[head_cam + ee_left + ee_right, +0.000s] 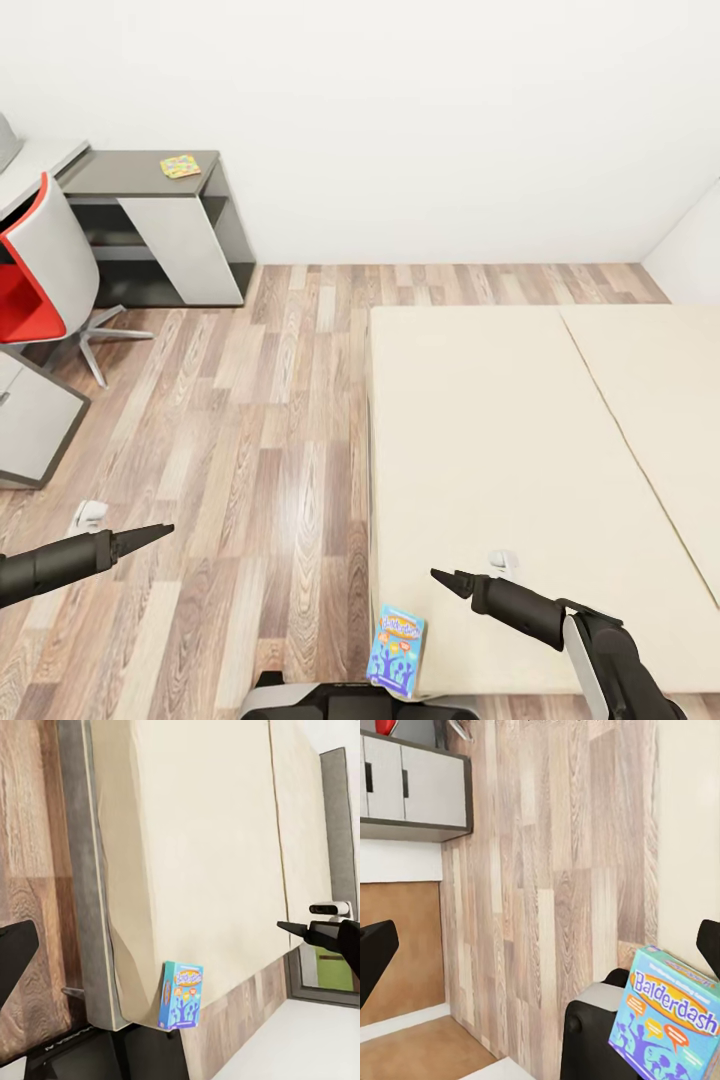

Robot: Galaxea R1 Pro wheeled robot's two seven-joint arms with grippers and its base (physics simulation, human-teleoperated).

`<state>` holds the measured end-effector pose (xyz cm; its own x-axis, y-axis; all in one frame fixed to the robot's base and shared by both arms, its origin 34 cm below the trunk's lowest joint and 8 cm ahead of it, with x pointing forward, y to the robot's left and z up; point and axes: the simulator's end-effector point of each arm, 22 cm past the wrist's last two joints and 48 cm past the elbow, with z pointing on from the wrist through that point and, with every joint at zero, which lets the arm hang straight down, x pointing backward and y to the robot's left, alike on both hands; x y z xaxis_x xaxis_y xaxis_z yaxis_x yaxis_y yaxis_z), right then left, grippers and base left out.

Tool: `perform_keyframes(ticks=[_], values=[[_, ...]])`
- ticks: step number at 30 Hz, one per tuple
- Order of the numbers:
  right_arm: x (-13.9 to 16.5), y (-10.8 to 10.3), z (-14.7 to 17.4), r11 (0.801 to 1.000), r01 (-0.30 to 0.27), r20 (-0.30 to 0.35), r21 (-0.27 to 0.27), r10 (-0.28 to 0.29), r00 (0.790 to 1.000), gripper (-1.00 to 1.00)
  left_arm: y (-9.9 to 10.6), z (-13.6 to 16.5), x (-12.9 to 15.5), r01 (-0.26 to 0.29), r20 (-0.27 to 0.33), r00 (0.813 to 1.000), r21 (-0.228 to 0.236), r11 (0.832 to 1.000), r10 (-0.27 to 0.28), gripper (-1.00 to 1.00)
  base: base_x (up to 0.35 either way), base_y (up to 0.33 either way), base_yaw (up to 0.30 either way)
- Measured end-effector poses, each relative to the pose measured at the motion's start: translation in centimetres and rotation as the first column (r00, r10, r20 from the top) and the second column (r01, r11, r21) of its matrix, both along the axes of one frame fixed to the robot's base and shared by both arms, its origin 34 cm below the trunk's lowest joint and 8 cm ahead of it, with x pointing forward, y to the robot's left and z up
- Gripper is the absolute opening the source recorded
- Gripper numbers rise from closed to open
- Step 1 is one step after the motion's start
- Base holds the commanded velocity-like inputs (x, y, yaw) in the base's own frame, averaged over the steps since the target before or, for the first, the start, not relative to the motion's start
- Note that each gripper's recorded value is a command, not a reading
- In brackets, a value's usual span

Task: Put all the toys in the child's room - the three board games (two on the bed and one on the table), the two jigsaw puzzles on the table, and the tennis ball on the table - inside the toy box on the table in the child's room.

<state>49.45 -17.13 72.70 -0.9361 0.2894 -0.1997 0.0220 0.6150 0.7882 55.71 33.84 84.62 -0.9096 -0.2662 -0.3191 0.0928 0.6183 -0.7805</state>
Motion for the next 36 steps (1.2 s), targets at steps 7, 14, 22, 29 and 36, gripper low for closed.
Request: perform_keyframes(ticks=[7, 14, 22, 29, 36], values=[[0.3, 0.0, 0.4, 1.0, 0.0, 0.01, 0.0, 0.0, 1.0, 1.0, -0.1, 0.5, 0.2, 0.002, 0.011, 1.0, 0.0, 1.0, -0.002, 1.0, 0.0, 0.0, 0.0], [0.6, 0.0, 0.9, 1.0, 0.0, 0.022, 0.0, 0.0, 1.0, 1.0, -0.1, 1.0, 0.3, 0.001, 0.022, 1.0, -0.001, 1.0, -0.001, 1.0, 0.0, 0.0, 0.0], [1.0, 0.0, 1.4, 1.0, 0.0, 0.036, 0.0, 0.0, 0.999, 1.0, 0.0, 1.6, 0.5, 0.001, 0.035, 0.999, 0.0, 1.0, -0.001, 1.0, 0.0, 0.0, 0.0], [1.3, 0.0, 1.9, 1.0, 0.0, 0.048, -0.001, 0.0, 0.999, 1.0, 0.0, 2.1, 0.7, 0.001, 0.047, 0.999, 0.0, 1.0, -0.001, 1.0, 0.0, 0.0, 0.0], [1.6, 0.0, 2.3, 1.0, 0.0, 0.059, -0.001, 0.0, 0.998, 1.0, -0.1, 2.6, 0.8, 0.001, 0.058, 0.998, 0.0, 1.0, -0.001, 1.0, 0.0, 0.0, 0.0]])
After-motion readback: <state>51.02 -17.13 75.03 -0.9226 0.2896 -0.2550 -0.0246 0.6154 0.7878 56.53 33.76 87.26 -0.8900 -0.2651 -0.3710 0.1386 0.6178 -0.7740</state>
